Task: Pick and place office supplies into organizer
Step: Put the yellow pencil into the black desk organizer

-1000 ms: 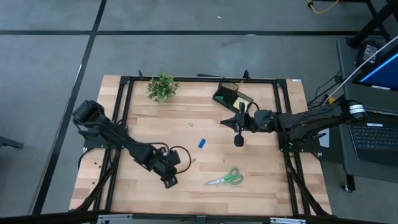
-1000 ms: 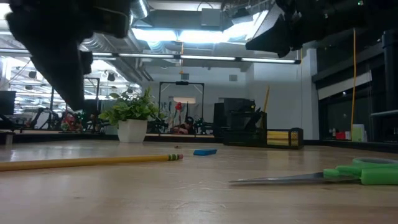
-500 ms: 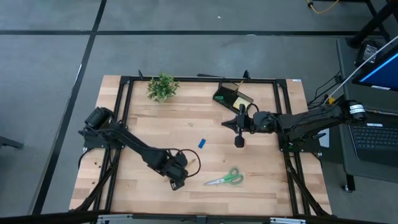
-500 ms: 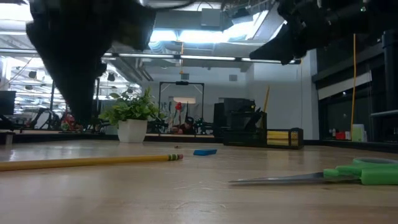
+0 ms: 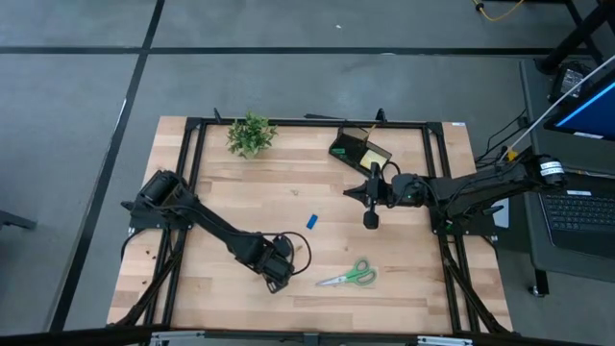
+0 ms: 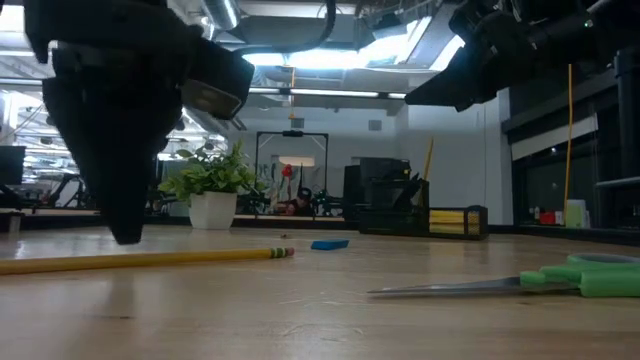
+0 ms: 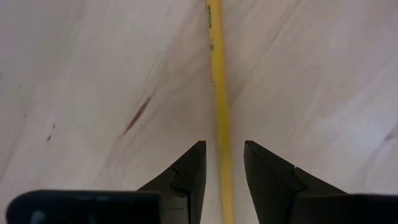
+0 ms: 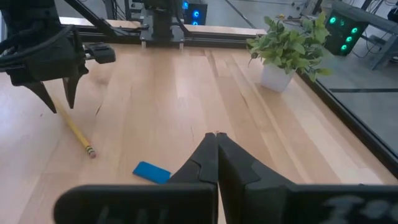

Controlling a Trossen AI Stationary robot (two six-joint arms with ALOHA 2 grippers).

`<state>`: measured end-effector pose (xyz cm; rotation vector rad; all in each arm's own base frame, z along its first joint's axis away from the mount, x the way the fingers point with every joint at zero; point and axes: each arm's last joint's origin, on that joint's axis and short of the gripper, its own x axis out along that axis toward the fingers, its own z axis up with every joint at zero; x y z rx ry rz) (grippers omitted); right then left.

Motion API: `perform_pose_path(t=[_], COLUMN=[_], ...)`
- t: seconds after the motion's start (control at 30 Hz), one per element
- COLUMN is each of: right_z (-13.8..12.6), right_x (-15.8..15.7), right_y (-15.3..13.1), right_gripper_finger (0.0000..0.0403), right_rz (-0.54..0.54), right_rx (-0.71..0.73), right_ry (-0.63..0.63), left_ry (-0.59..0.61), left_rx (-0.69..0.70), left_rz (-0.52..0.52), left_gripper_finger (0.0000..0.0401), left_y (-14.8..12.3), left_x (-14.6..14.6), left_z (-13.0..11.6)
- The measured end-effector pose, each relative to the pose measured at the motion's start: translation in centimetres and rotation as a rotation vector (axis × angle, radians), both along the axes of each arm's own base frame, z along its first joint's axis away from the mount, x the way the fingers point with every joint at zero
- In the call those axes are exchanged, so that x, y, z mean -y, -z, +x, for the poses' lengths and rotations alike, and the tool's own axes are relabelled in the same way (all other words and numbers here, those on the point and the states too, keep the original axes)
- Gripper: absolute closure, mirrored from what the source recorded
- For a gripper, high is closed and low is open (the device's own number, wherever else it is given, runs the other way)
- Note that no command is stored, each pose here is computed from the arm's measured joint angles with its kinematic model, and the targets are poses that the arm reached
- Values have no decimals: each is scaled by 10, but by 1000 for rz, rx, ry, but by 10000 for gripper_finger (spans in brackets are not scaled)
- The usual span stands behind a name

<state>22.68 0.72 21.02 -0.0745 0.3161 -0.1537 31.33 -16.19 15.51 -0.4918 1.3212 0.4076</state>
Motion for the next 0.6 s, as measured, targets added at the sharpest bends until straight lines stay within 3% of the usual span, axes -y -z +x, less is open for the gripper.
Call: perform_pose_path(t=[0.6], right_z=[0], right_x=[0], right_y=[0], right_gripper_finger=[400], right_rz=[2], right_rx=[1], right_ry=[0], left_ry=[121], left_rx=[-83], left_rz=[67], left_gripper_finger=[299], left_y=[14], left_x=[-4], left_z=[-1])
